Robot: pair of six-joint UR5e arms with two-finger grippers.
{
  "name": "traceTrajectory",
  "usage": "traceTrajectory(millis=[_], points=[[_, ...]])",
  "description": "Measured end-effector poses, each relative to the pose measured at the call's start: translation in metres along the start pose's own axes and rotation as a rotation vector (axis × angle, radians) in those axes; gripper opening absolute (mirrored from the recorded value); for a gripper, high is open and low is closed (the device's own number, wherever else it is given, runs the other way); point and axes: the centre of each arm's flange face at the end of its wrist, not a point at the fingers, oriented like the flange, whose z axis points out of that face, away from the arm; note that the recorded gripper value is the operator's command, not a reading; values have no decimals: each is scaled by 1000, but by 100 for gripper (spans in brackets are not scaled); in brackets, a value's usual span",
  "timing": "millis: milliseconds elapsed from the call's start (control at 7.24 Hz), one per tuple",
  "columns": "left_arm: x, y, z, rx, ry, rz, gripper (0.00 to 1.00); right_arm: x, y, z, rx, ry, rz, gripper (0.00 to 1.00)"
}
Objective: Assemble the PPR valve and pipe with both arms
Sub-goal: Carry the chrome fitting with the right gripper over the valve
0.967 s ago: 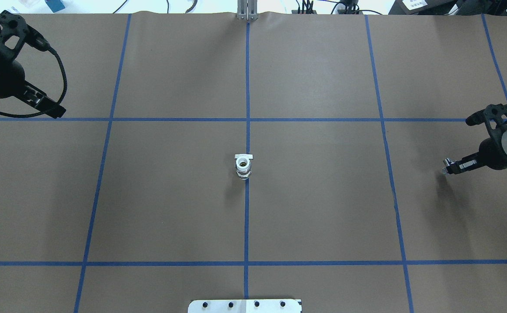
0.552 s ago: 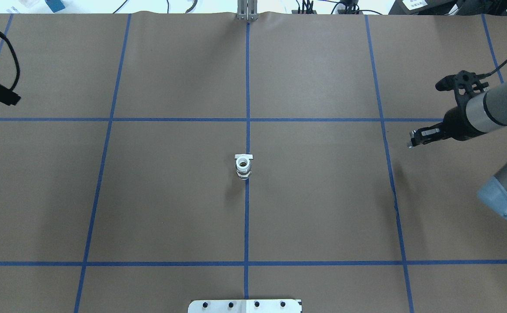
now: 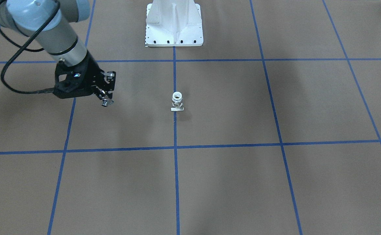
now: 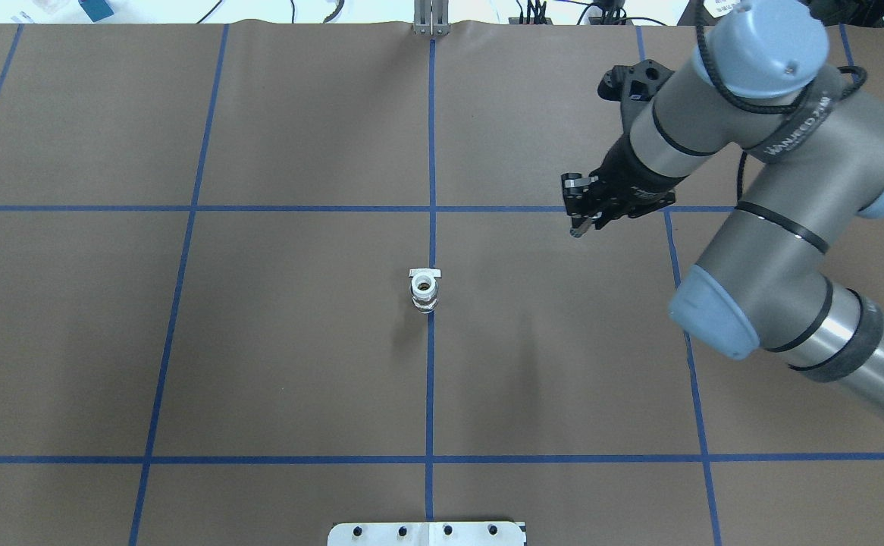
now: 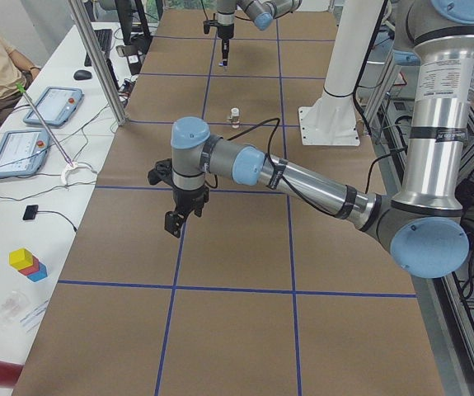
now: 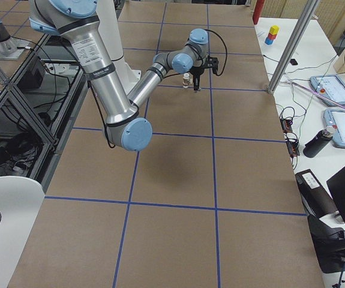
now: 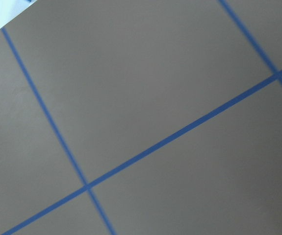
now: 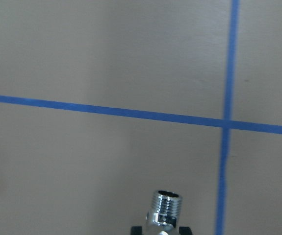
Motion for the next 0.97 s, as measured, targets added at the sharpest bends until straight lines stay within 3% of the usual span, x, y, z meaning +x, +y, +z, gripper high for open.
traceTrajectory(millis=[138, 276, 414, 691, 967], points=[[-14, 29, 6, -17, 4, -21, 100, -43, 14, -2, 8, -15, 72, 0], [-23, 52, 11, -30, 7, -35, 100, -83, 27, 0, 23, 1, 136, 0], [-27, 65, 13, -36, 13, -45, 100, -122, 35, 3, 29, 55, 171, 0], [-29, 76, 17, -40, 29, -55, 100, -179, 46, 21, 26, 140, 188, 0], [-29, 77, 17, -41, 31, -56, 100, -198, 57, 43, 43, 150, 192, 0]])
